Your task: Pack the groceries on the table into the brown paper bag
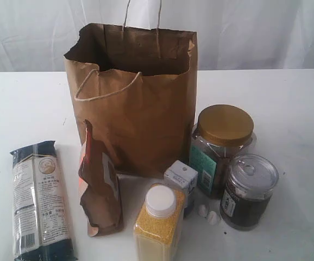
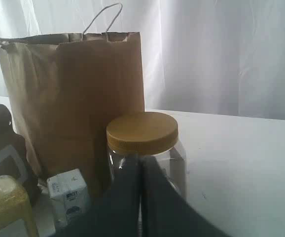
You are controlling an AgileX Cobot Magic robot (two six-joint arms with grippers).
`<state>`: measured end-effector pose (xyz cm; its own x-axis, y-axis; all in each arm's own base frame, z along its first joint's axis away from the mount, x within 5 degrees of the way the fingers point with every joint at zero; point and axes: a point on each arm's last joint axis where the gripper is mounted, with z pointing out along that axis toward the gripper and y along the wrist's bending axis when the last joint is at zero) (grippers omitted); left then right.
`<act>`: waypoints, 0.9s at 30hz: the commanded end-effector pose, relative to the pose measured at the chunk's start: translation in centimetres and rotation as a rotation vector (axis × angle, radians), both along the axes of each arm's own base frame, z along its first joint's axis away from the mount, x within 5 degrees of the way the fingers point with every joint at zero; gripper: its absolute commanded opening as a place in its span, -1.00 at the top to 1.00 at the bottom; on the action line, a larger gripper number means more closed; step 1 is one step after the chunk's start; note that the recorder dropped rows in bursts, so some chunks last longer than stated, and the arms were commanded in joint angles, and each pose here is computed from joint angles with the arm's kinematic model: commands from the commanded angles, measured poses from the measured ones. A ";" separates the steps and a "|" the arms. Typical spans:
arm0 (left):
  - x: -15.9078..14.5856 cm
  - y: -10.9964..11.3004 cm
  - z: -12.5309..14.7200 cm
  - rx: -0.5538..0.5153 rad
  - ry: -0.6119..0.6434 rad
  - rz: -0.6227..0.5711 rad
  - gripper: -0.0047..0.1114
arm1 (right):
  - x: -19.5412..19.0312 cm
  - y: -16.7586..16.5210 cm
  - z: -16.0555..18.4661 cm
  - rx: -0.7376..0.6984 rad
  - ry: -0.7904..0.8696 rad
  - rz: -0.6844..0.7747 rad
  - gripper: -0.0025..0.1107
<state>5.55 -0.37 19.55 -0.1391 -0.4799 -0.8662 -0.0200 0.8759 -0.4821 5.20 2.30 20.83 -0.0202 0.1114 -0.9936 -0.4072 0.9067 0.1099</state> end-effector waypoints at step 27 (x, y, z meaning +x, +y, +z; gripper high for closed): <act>-0.9 -0.2 1.5 0.144 0.107 -0.060 0.92 | 0.0 0.0 0.1 0.000 -0.014 -0.005 0.96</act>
